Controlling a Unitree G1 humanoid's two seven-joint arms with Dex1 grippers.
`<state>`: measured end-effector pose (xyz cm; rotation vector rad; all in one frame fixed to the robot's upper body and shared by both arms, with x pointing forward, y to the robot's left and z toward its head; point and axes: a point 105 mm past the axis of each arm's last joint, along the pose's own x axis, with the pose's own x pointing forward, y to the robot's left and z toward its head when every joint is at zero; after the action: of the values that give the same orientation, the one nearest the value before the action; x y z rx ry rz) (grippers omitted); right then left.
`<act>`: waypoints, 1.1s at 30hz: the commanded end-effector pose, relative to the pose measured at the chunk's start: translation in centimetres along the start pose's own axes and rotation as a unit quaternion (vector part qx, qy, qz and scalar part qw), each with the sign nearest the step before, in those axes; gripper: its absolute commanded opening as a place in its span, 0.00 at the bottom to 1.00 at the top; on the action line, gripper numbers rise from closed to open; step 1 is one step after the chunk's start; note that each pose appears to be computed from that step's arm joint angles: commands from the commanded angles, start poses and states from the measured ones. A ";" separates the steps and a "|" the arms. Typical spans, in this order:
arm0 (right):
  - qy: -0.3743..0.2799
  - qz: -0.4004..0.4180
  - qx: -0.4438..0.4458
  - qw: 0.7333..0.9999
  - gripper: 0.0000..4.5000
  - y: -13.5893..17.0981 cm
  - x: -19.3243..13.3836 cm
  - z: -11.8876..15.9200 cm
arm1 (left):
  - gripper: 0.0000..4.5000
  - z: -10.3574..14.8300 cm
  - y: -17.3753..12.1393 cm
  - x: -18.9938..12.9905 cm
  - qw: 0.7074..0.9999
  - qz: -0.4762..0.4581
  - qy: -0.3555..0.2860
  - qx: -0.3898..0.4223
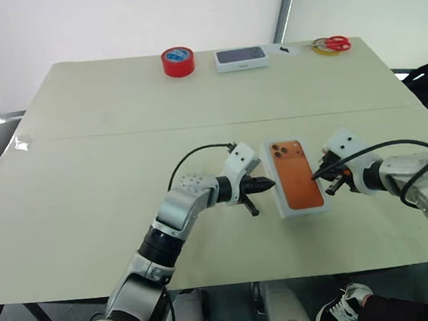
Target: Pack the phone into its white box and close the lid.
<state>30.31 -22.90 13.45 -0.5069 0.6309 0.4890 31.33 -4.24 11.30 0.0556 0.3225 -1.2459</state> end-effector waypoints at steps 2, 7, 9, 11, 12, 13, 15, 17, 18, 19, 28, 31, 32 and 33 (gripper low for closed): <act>-0.029 -0.002 -0.018 0.999 0.00 -0.2 -0.7 1.7 | 0.00 1.2 -0.4 0.5 1.000 -0.007 -0.024 -0.003; -0.034 -0.001 -0.016 0.999 0.00 -0.2 -0.8 2.0 | 0.00 1.3 -0.3 0.6 0.999 -0.004 -0.029 -0.016; -0.035 -0.001 -0.015 0.999 0.00 -0.2 -0.8 2.1 | 0.00 1.3 -0.3 0.6 0.999 -0.003 -0.030 -0.019; -0.035 -0.002 -0.015 0.999 0.00 -0.2 -0.8 2.1 | 0.00 1.3 -0.2 0.6 0.999 -0.002 -0.030 -0.021; -0.035 -0.003 -0.015 0.999 0.00 -0.3 -0.8 2.0 | 0.00 1.2 -0.2 0.6 0.999 -0.001 -0.029 -0.021; -0.034 -0.004 -0.015 0.999 0.00 -0.3 -0.8 2.0 | 0.00 1.2 -0.1 0.5 0.999 0.001 -0.029 -0.021; -0.034 -0.009 -0.016 0.999 0.00 -0.6 -0.9 1.9 | 0.00 1.2 0.2 0.4 0.999 0.006 -0.030 -0.021; -0.038 -0.014 -0.015 0.999 0.00 -0.9 -1.3 2.1 | 0.00 1.7 0.5 -0.1 0.999 0.011 -0.043 -0.028; -0.042 -0.012 -0.016 0.999 0.00 -0.9 -1.5 2.2 | 0.00 2.0 0.8 -0.3 0.998 0.014 -0.053 -0.034; -0.046 -0.007 -0.019 0.999 0.00 -0.8 -1.7 2.3 | 0.00 2.6 1.2 -0.6 0.996 0.020 -0.069 -0.046; -0.032 0.082 -0.031 0.996 0.00 3.5 -2.3 0.4 | 0.00 4.1 2.6 1.5 0.996 0.061 -0.064 -0.031; -0.019 0.082 -0.018 0.996 0.00 4.0 -1.9 -0.6 | 0.00 2.5 2.6 2.8 0.998 0.065 -0.016 -0.011; -0.016 0.078 -0.014 0.997 0.00 4.0 -1.8 -0.8 | 0.00 2.0 2.6 3.1 0.998 0.066 -0.004 -0.010; -0.013 0.074 -0.011 0.997 0.00 3.9 -1.7 -0.9 | 0.00 1.7 2.7 3.2 0.998 0.068 0.003 -0.009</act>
<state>26.56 -20.94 12.62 -0.4780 0.6521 0.6560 35.07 -6.07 11.40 0.0094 0.3457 -1.1020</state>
